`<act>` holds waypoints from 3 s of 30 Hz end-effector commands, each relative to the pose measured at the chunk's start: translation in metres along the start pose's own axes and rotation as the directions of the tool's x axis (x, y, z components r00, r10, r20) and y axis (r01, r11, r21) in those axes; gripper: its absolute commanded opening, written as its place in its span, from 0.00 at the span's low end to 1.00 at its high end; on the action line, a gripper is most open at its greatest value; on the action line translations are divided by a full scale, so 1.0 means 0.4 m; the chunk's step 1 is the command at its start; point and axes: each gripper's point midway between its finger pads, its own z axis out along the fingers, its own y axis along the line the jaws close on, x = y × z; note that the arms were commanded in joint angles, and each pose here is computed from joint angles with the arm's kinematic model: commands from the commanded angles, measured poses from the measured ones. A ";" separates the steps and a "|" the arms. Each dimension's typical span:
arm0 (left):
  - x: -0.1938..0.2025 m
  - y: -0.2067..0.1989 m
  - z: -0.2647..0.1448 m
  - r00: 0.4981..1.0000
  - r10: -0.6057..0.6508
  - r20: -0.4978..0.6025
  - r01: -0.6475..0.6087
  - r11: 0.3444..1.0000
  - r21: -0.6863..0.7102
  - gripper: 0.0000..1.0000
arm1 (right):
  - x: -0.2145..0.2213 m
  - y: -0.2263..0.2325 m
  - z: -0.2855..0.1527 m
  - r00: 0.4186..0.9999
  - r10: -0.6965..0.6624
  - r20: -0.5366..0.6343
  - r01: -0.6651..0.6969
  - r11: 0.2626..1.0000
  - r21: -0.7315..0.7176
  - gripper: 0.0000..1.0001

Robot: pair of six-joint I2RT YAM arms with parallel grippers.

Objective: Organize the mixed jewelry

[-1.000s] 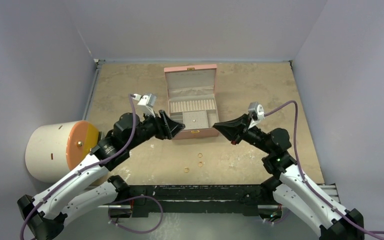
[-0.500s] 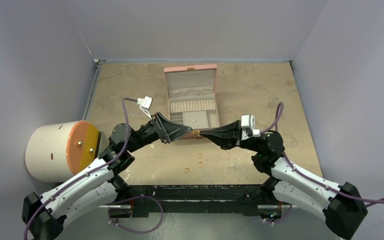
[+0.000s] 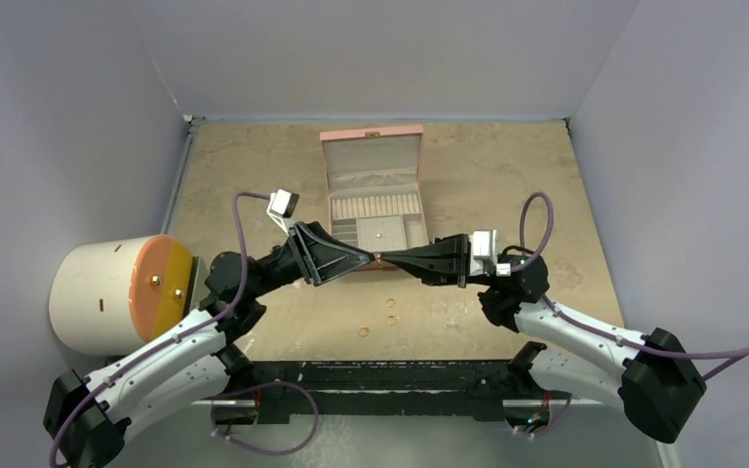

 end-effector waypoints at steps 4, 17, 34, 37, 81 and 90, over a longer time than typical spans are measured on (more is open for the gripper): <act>0.011 -0.072 -0.005 0.999 0.013 -0.029 -0.009 0.992 0.126 0.50 | -0.106 0.026 0.048 0.980 -0.142 0.136 0.155 0.984 -0.087 0.00; 0.017 -0.086 -0.012 0.999 0.005 -0.041 0.001 0.988 0.152 0.37 | -0.098 0.031 0.070 0.976 -0.153 0.154 0.171 0.980 -0.105 0.00; 0.023 -0.090 -0.014 0.999 0.004 -0.052 0.005 0.987 0.161 0.17 | -0.089 0.036 0.075 0.977 -0.150 0.154 0.168 0.979 -0.113 0.00; 0.022 -0.091 -0.015 0.999 0.006 -0.050 0.003 0.987 0.163 0.11 | -0.087 0.037 0.074 0.977 -0.150 0.153 0.168 0.979 -0.111 0.00; -0.087 0.342 0.013 0.816 0.231 -0.530 -0.558 0.553 -0.619 0.00 | 0.154 -0.117 -0.363 0.775 0.412 -0.480 0.117 0.652 0.749 0.49; -0.111 0.484 0.046 0.791 0.138 -0.596 -0.591 0.428 -0.684 0.00 | 0.181 -0.109 -0.375 0.769 0.492 -0.408 0.051 0.589 0.806 0.52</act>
